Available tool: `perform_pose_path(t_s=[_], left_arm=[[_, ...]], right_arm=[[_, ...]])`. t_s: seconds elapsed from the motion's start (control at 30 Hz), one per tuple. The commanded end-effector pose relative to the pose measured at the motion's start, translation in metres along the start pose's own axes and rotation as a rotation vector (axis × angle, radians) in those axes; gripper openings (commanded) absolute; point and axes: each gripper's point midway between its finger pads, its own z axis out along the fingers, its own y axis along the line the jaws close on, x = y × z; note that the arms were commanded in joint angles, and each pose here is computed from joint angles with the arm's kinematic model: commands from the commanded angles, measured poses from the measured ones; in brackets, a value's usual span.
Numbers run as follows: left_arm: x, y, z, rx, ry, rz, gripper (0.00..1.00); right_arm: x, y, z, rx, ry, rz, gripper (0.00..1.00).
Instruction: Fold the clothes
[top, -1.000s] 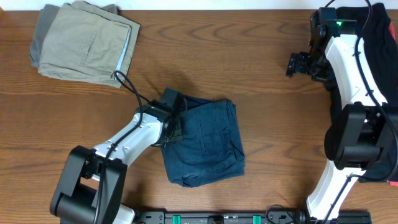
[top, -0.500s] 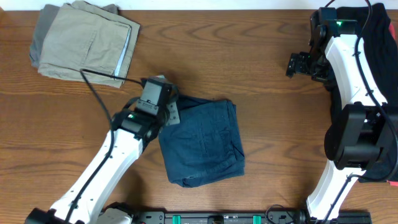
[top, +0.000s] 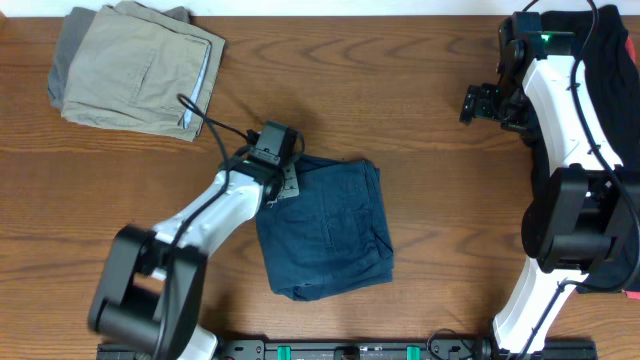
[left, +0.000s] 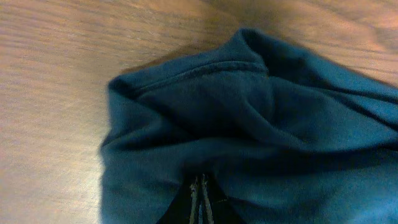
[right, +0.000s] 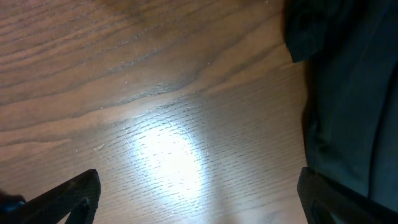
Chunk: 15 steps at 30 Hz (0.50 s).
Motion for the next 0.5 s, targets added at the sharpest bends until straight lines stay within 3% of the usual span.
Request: perform_pose_path(t_s=[0.0, 0.2, 0.37, 0.47], left_arm=[[-0.003, 0.007, 0.017, -0.034, -0.009, -0.003, 0.06], [-0.034, 0.003, -0.001, 0.008, -0.117, 0.004, 0.06], [-0.044, 0.002, -0.058, 0.052, -0.194, 0.019, 0.06], [-0.032, 0.004, -0.096, 0.095, -0.185, -0.008, 0.06]], right_arm=[[-0.002, -0.002, -0.001, 0.014, -0.010, -0.002, 0.99], [-0.002, -0.002, -0.001, 0.014, -0.010, -0.002, 0.99], [-0.002, -0.003, -0.001, 0.015, -0.010, -0.002, 0.99], [-0.002, -0.003, -0.001, 0.015, -0.010, -0.002, 0.99]])
